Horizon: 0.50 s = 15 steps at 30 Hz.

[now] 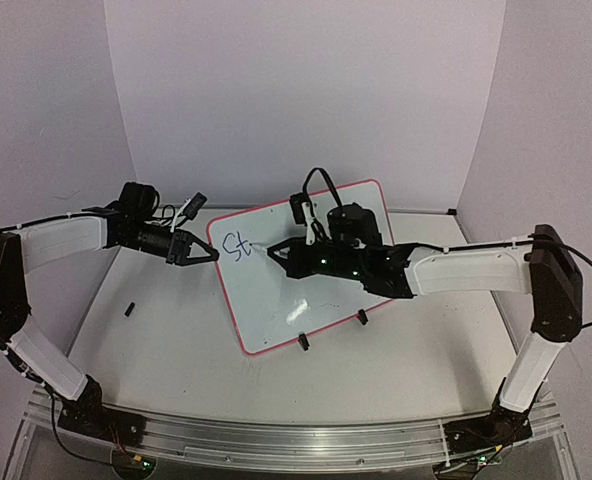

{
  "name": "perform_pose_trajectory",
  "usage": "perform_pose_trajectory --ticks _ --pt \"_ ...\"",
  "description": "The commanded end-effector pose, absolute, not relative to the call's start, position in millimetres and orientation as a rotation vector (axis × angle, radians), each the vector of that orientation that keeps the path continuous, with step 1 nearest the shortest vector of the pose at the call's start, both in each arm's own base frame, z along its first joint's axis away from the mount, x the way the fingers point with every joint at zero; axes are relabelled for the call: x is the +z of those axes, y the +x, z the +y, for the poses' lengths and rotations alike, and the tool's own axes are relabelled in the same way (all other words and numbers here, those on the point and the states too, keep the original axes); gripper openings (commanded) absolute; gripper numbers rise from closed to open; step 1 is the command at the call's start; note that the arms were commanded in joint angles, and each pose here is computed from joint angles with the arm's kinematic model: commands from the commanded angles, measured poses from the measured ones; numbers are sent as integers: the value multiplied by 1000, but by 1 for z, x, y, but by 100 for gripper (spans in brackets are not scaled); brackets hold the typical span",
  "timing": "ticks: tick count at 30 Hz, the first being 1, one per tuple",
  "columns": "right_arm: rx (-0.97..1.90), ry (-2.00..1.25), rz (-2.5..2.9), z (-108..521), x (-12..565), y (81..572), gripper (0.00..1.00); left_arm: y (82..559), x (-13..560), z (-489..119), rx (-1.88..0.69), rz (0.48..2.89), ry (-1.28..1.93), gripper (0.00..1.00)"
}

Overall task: Write a sentence on the whiteboard
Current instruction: Write on the whiteboard with the whiteboard.

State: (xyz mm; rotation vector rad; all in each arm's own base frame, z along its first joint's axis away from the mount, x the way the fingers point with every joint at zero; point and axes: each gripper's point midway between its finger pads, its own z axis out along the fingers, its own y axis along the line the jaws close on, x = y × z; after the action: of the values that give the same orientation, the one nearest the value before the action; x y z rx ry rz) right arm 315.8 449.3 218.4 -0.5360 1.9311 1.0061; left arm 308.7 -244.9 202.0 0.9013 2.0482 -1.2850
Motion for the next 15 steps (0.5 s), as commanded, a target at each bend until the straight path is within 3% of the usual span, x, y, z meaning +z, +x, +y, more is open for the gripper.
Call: perform_pose_trajectory --ticks 1,15 --pt "1020 -516 1821 449 265 321 0 317 222 -245 -1175 1946 977 0" --pt "1020 -522 1823 460 261 330 0 318 223 -245 -1176 1941 977 0"
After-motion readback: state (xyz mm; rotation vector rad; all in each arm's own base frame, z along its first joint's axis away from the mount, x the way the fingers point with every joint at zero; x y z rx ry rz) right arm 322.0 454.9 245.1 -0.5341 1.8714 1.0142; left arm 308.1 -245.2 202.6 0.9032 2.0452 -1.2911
